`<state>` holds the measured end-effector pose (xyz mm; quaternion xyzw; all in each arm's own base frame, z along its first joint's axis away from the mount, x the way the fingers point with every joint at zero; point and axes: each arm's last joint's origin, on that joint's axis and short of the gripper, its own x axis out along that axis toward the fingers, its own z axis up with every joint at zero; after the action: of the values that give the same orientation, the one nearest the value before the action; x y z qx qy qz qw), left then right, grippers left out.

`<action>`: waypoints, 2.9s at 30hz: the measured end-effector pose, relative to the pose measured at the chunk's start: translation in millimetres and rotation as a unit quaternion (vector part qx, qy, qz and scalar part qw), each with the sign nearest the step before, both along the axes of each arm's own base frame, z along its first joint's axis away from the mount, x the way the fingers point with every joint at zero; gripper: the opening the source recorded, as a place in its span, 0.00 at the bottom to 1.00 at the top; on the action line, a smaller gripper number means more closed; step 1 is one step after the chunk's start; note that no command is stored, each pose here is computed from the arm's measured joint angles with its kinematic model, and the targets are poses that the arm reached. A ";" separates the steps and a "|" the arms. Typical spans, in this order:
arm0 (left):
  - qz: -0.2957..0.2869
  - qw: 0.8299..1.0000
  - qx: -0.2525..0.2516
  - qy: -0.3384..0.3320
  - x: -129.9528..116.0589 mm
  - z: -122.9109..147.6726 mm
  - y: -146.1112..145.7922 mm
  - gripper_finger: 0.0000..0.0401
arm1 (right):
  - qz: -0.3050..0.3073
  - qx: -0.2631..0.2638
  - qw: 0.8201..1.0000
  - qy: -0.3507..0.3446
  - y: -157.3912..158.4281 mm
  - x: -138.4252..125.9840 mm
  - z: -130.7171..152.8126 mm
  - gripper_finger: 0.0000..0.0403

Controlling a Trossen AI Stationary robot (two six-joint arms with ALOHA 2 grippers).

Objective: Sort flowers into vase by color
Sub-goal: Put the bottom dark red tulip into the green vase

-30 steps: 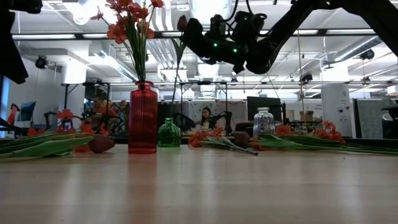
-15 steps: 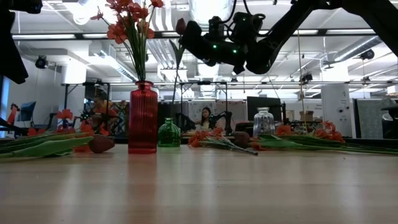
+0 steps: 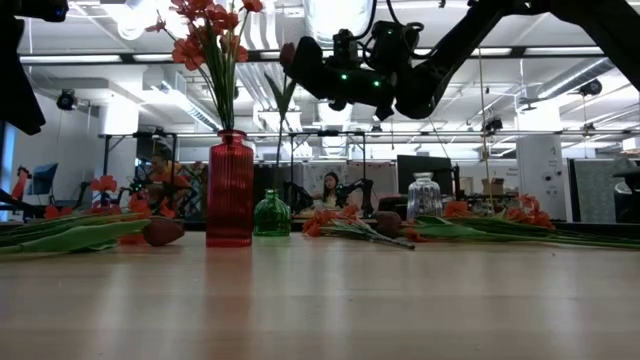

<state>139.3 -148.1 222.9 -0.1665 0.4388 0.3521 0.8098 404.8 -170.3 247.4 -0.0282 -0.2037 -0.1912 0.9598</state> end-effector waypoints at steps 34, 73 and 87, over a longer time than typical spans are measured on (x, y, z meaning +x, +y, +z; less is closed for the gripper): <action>0.000 1.000 -0.003 -0.002 0.4 -0.2 -0.6 0.62 | -0.002 0.050 0.991 0.121 -0.3 -1.6 0.2 0.69; 0.000 1.000 -0.003 -0.002 0.3 -0.4 -0.6 0.62 | -0.042 0.112 0.950 0.289 13.3 -39.6 36.3 0.69; 0.000 1.000 -0.003 -0.002 0.4 -0.5 -0.6 0.63 | -0.043 0.142 0.932 0.331 15.3 -46.3 31.9 0.82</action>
<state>139.7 -148.7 222.4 -0.1697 0.4384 0.3501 0.8102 358.5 -155.0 279.3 0.0383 0.1567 -0.2386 0.9576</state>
